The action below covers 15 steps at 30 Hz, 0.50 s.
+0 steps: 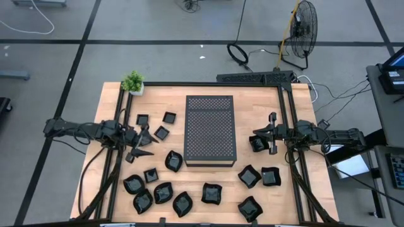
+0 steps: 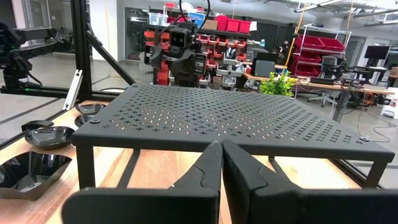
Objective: Pick & Place Mini shaped plates
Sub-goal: Put the black distorted square plate on the shelf
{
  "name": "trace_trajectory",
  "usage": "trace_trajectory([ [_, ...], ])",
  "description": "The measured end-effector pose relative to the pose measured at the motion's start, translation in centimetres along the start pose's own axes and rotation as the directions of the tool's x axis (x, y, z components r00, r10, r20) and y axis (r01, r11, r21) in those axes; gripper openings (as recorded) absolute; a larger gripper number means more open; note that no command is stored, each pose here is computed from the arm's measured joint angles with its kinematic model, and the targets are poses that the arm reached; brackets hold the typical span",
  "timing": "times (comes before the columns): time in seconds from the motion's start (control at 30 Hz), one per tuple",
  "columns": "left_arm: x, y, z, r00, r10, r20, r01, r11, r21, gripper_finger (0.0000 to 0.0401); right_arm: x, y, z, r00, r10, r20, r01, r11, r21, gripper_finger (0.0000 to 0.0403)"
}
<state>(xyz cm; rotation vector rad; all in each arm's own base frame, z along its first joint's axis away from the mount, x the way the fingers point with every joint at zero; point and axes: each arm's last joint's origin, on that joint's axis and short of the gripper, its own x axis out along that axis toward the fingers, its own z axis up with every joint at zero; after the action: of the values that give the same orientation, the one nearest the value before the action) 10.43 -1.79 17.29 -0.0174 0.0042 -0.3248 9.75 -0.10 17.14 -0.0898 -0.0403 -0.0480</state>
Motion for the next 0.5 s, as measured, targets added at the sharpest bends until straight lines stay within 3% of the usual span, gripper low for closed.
trace_trajectory([
  [0.17, -0.6, 0.1, -0.3, 1.0, 0.019, -0.018, -0.018, 0.999, 0.037, 0.0269, 0.0, 0.0, 0.0, 1.0, 0.0, 0.0, 0.0, 1.0, 0.0, 0.0004],
  [0.27, -1.1, 0.3, 0.1, 0.994, 0.099, 0.037, -0.102, 0.992, 0.075, 0.0269, 0.0, 0.0, 0.0, 1.0, 0.0, -0.001, 0.0, 1.0, 0.0, 0.0004],
  [0.5, -1.1, 0.8, 0.0, 0.962, 0.27, 0.038, -0.273, 0.953, 0.131, 0.0269, 0.0, 0.0, 0.0, 1.0, 0.0, 0.0, 0.0, 1.0, 0.0, 0.0004],
])
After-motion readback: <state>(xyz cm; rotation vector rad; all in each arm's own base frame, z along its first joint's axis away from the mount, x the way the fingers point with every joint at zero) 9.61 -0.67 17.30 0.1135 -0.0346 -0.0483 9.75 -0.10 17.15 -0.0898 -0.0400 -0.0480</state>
